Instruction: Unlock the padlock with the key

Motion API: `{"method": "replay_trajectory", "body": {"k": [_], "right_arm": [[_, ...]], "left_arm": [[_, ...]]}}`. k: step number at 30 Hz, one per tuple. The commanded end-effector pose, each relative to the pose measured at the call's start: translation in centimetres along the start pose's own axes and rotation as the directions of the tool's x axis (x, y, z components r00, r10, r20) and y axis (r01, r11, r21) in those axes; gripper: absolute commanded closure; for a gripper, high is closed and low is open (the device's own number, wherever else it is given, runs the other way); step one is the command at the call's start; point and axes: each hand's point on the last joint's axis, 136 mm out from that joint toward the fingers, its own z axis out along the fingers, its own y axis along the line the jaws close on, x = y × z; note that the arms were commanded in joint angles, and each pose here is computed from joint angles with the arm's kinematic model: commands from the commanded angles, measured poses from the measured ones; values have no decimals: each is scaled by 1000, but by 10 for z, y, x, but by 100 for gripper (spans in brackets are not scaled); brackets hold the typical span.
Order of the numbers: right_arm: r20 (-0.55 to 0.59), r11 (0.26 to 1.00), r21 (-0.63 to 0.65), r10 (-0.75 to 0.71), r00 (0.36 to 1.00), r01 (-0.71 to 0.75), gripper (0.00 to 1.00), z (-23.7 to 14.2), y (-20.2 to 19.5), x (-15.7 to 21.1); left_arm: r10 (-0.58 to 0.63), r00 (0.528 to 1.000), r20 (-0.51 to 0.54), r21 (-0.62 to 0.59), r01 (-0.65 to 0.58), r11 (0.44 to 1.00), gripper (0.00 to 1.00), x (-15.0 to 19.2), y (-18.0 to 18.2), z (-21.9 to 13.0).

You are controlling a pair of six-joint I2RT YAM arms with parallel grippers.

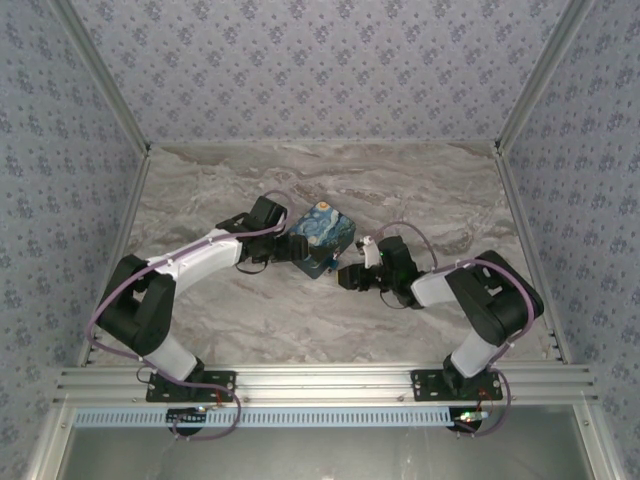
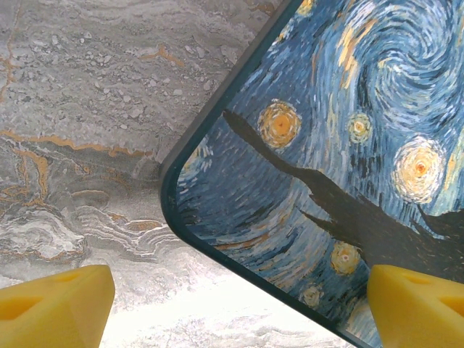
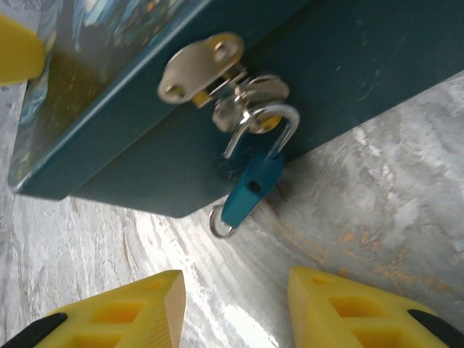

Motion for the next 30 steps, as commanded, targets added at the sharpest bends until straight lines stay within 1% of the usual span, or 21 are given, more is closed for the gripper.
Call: {"method": "replay_trajectory", "body": {"k": [1,10,14,21,26,30], "right_arm": [[17,998,-29,54,998,-53,57,4,-1,-11],[24,995,-39,91,996,-90,57,14,-6,-17],[26,994,-23,106,994,-105,59,19,-12,-18],[32,992,2,126,991,-126,72,23,-20,-16],[47,991,11,133,990,-134,86,23,-23,-17],[72,990,15,137,988,-138,91,19,-25,-19]], "left_arm": [[15,1000,2,-44,-15,999,10,-2,6,1],[11,1000,0,-43,-11,999,10,-1,6,1],[7,1000,0,-44,-7,999,10,0,7,2],[0,1000,3,-46,0,999,10,3,8,0],[-3,1000,7,-57,3,998,10,5,11,-2],[-3,1000,7,-67,4,998,10,6,14,-2]]}}
